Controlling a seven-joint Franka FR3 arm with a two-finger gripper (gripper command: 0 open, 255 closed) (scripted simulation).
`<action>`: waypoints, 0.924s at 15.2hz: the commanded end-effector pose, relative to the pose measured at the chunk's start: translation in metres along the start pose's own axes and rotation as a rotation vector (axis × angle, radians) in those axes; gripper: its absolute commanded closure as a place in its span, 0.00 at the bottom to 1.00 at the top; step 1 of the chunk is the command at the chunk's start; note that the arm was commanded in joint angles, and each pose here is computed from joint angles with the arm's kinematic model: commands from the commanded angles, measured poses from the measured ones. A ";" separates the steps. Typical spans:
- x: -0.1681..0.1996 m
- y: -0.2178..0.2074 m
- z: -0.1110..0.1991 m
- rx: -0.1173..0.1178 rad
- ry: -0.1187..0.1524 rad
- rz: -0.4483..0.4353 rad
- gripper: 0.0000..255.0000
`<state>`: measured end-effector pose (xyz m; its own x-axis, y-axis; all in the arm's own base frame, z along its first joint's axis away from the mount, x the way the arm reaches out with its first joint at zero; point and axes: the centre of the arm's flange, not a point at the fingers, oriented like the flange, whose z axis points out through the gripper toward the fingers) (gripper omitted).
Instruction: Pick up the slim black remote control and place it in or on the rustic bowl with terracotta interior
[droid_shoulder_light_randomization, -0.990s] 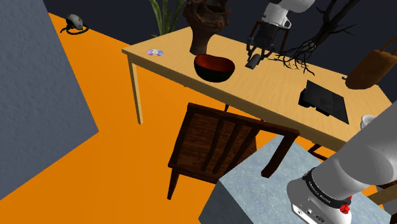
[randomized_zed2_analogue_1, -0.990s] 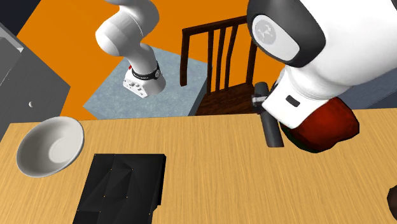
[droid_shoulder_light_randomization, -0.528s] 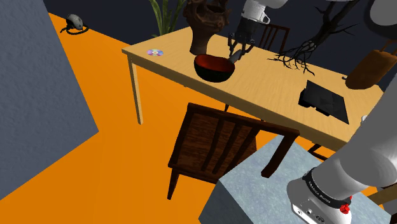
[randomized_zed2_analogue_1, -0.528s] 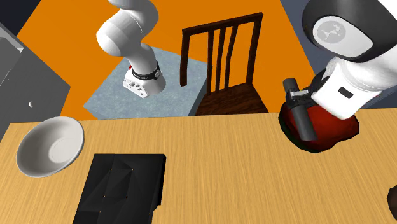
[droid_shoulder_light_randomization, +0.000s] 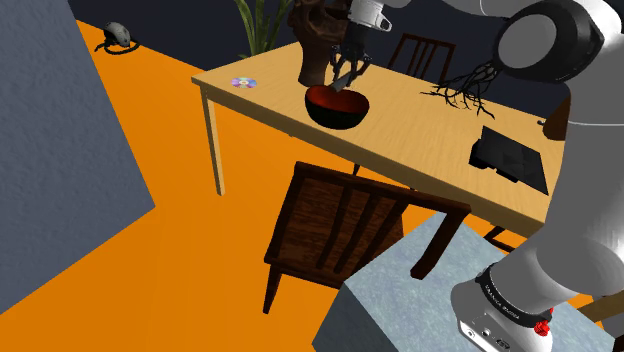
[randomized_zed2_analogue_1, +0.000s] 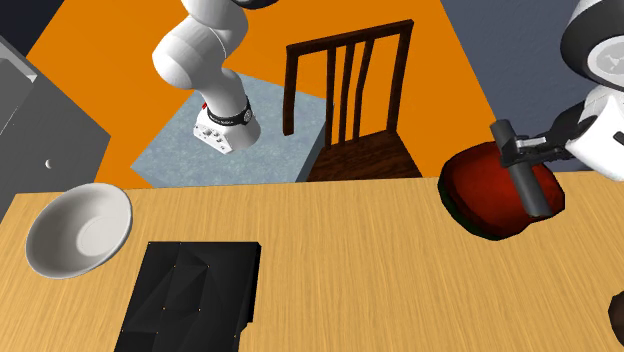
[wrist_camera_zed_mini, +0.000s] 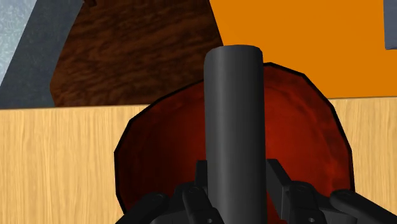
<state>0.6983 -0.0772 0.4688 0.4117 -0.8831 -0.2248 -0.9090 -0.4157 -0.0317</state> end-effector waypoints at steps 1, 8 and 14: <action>0.001 -0.005 0.011 0.001 0.000 0.000 1.00; 0.010 -0.004 0.047 0.001 0.000 0.000 1.00; 0.012 -0.003 0.056 0.001 0.000 0.000 1.00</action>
<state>0.7025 -0.0747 0.4148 0.4124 -0.8833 -0.2228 -0.9090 -0.4153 -0.0359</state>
